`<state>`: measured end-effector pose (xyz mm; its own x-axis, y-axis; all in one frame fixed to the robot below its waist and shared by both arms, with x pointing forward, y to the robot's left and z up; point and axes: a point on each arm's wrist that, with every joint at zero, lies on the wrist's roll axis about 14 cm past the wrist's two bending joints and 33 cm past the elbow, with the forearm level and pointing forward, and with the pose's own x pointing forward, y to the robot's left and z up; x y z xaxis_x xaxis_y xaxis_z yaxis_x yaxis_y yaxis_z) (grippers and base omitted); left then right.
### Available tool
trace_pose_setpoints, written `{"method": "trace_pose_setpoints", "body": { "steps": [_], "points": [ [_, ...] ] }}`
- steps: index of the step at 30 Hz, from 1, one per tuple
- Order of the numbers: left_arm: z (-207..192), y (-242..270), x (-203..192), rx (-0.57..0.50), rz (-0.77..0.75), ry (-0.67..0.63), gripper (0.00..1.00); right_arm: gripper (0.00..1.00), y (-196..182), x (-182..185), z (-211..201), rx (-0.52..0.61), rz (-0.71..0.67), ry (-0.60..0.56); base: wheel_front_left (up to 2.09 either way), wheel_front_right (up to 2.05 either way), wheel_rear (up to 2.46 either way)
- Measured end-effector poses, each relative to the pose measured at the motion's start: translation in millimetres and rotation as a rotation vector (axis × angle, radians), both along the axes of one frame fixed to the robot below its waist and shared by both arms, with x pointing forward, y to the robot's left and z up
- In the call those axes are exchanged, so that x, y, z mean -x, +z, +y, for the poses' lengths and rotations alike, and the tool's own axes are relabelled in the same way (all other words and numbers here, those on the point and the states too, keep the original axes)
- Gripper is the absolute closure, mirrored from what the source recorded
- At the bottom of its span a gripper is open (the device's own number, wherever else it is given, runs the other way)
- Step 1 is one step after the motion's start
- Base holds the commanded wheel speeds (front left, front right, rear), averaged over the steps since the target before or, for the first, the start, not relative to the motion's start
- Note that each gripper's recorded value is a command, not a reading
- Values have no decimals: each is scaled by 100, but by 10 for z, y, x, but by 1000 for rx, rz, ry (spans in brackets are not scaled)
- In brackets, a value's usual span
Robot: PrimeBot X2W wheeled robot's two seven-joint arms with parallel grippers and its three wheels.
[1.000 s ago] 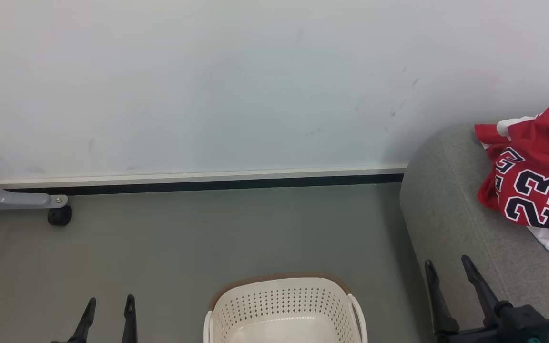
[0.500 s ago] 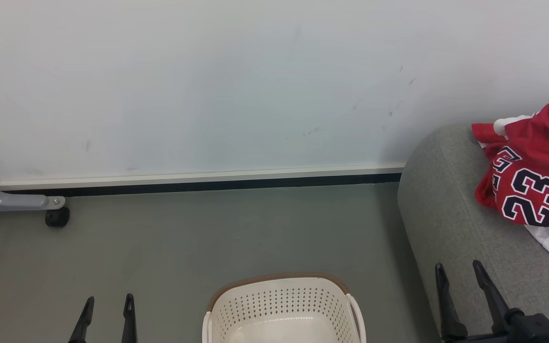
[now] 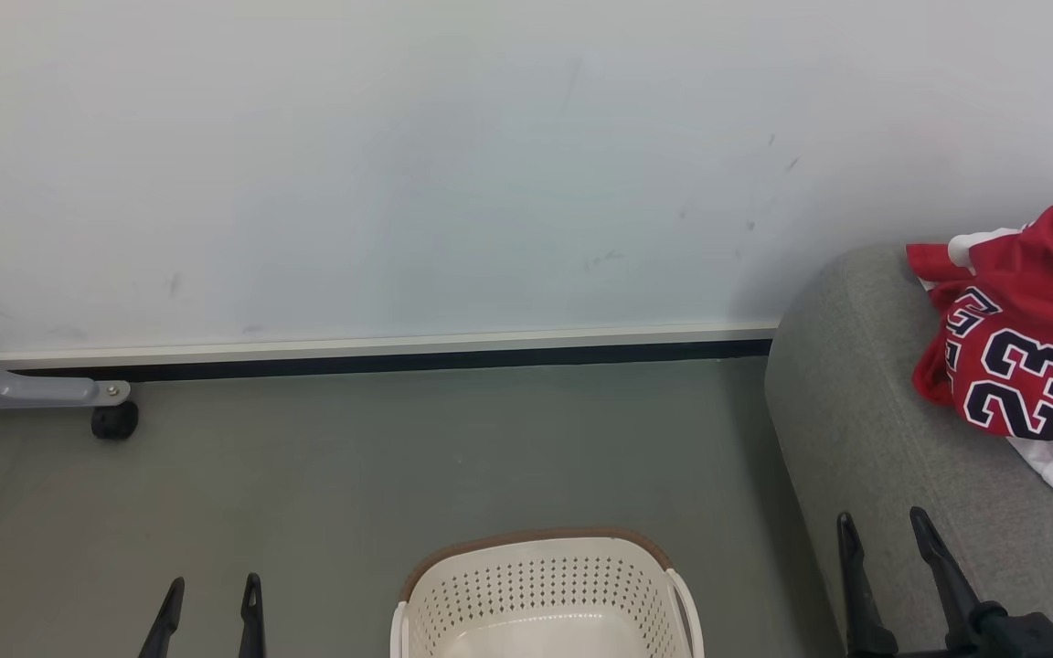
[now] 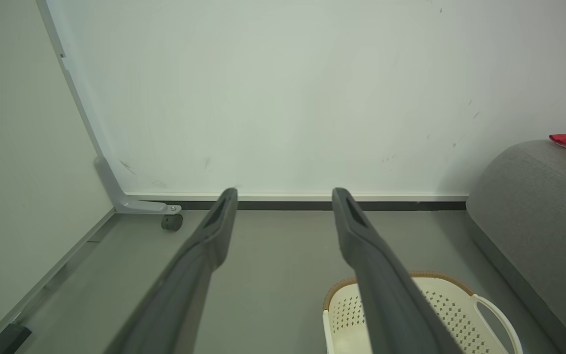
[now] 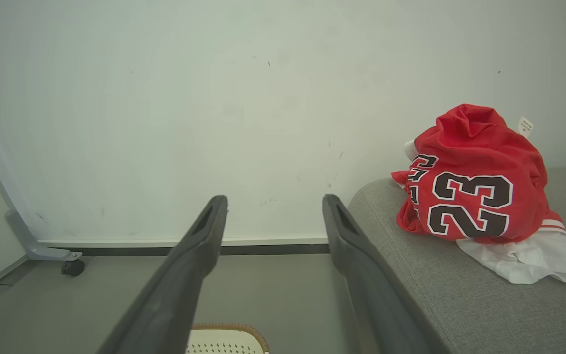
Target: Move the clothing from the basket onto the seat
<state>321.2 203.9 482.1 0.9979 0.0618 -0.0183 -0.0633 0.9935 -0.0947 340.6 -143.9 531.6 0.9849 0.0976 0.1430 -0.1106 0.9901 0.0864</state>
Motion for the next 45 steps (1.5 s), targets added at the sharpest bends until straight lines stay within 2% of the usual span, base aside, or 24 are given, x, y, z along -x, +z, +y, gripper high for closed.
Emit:
{"method": "trace_pose_setpoints", "body": {
  "steps": [3,4,10,14,45],
  "points": [
    [8,-1,9,-2,0,1,0,0,-21,15,5,-1,9,0,0,0,0],
    [11,1,9,-3,0,1,100,100,-34,24,5,-1,13,0,0,0,0],
    [-60,-256,112,21,80,2,100,100,-330,108,34,0,106,-2,0,0,0],
    [-63,-314,127,52,103,7,100,100,-387,119,16,-17,131,-8,0,0,0],
    [4,-437,-29,505,185,87,100,100,-601,-47,-276,-481,298,-92,0,0,0]
  ]
}}
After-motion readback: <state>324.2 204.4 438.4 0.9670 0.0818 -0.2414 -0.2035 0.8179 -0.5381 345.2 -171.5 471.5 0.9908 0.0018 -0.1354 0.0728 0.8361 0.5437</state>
